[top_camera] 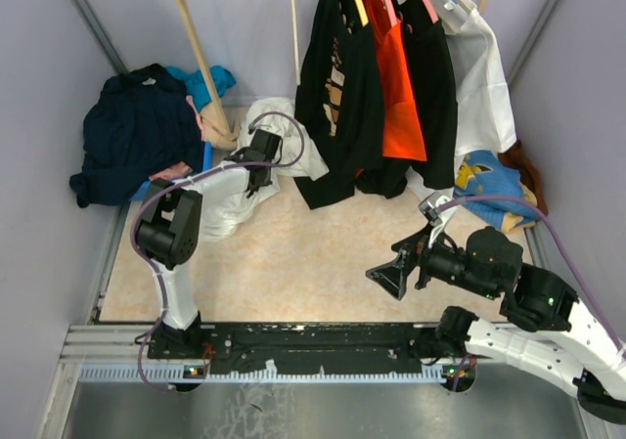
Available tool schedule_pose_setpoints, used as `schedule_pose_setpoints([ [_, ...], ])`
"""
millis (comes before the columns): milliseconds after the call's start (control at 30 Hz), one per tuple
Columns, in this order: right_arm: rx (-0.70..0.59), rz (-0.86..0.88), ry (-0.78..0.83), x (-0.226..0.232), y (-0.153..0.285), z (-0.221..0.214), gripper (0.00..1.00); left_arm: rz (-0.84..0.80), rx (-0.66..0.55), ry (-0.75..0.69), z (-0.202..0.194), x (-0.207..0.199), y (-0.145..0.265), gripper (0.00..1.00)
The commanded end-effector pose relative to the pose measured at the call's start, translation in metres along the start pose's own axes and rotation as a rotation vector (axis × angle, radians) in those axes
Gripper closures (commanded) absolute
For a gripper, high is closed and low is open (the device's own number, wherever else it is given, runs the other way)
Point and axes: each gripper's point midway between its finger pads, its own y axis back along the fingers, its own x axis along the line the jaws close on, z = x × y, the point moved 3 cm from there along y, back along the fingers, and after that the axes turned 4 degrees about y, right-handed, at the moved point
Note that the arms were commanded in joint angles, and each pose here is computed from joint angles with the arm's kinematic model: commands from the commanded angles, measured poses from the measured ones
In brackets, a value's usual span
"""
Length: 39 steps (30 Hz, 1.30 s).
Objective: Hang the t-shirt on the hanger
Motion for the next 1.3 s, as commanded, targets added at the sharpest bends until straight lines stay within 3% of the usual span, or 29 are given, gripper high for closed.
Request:
schedule_pose_setpoints([
  [0,-0.030,0.022,0.020,0.005,-0.001,0.010,0.01,0.017,-0.028,0.018,0.013,0.002,-0.006,0.70],
  [167,-0.029,0.019,0.025,0.004,-0.001,0.010,0.01,0.017,-0.049,0.041,0.022,0.005,0.002,0.87],
  [300,-0.025,0.020,0.025,0.004,-0.003,0.009,0.01,0.005,-0.084,0.065,0.039,0.010,0.020,0.94],
  [900,-0.033,0.035,0.010,0.007,-0.003,0.011,0.01,-0.266,-0.209,0.219,0.126,0.049,0.135,0.96],
  [1267,-0.042,0.041,-0.004,0.009,-0.001,0.013,0.01,-0.293,-0.392,0.146,0.166,0.075,0.184,0.99],
])
